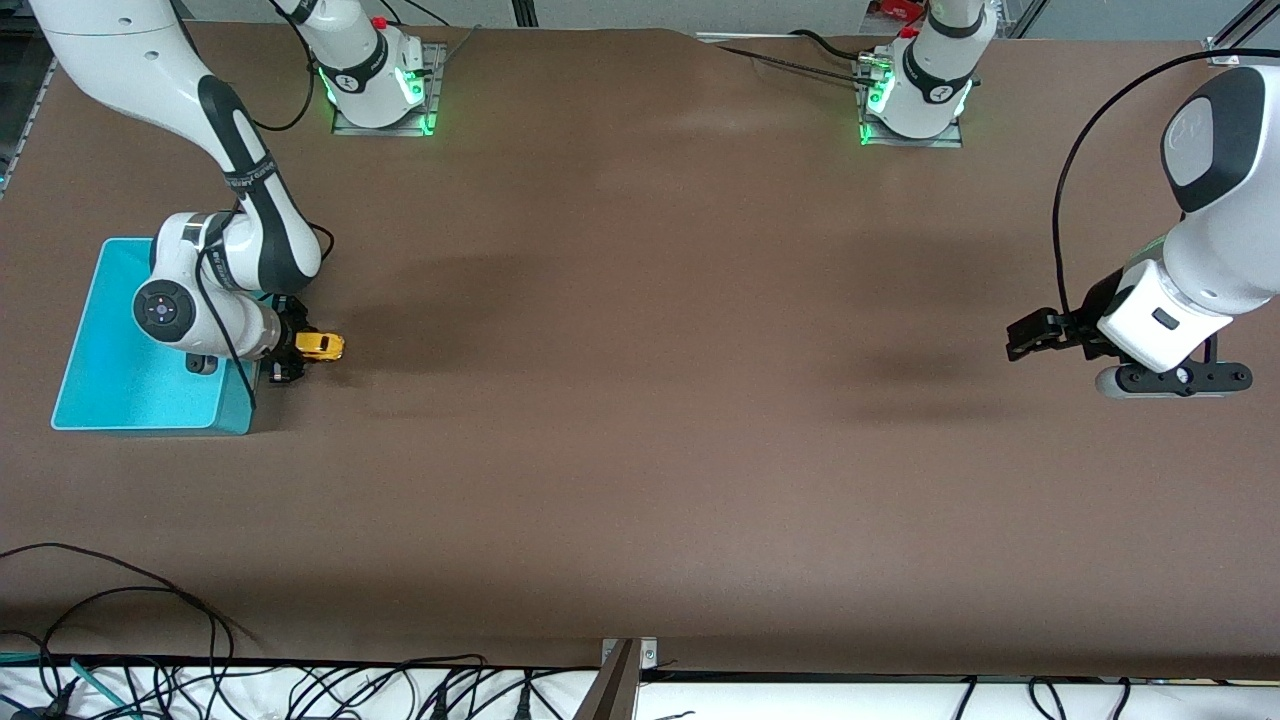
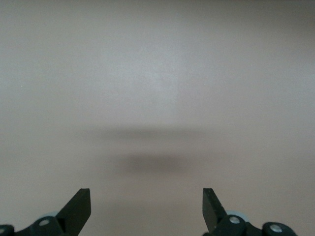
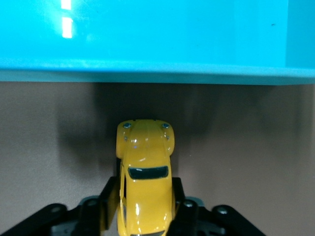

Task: Wind up and store yellow beetle car
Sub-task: 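Close the right gripper on the car and lift it, then carry the car over the turquoise box and lower it inside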

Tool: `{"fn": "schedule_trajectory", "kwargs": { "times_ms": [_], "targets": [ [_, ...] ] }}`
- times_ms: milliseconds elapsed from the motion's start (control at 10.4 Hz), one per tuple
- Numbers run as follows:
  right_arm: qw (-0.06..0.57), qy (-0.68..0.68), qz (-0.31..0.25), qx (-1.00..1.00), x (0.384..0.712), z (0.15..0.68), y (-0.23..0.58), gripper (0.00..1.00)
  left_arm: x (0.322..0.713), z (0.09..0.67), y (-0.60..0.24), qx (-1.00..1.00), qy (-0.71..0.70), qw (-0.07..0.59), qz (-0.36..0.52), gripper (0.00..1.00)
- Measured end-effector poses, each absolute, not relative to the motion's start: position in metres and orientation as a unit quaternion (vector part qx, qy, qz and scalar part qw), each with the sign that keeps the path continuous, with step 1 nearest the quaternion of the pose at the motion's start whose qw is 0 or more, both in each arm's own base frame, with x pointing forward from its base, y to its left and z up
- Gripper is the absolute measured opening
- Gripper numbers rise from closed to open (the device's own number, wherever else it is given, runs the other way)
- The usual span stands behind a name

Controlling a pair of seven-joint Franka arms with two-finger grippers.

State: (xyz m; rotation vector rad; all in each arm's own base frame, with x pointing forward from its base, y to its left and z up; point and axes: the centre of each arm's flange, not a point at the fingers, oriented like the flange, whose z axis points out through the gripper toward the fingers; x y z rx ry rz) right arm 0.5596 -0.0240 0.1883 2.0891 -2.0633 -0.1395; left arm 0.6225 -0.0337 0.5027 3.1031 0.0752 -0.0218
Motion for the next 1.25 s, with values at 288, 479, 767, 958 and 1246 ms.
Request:
{"fn": "schedule_trajectory", "kwargs": {
  "times_ms": [288,479,767,958,1246],
  "targets": [
    [0.099,-0.698,-0.045,0.708,0.562,0.191,-0.024,0.46,0.622,0.502,-0.034,1.000,0.023,0.019,-0.009,1.00],
    [0.111,-0.695,-0.056,0.708,0.572,0.205,-0.021,0.46,0.622,0.502,-0.034,1.000,0.022,0.019,-0.009,1.00],
    [0.137,-0.689,-0.078,0.708,0.597,0.248,-0.014,0.46,0.623,0.500,-0.034,1.000,0.022,0.019,-0.011,1.00],
    [0.134,-0.655,-0.082,0.739,0.612,0.277,-0.012,0.46,0.623,0.499,-0.034,1.000,0.022,0.019,-0.012,1.00],
    [0.134,-0.555,-0.112,0.814,0.616,0.298,-0.024,0.46,0.623,0.498,-0.034,1.000,0.021,0.019,-0.012,1.00]
  ]
}}
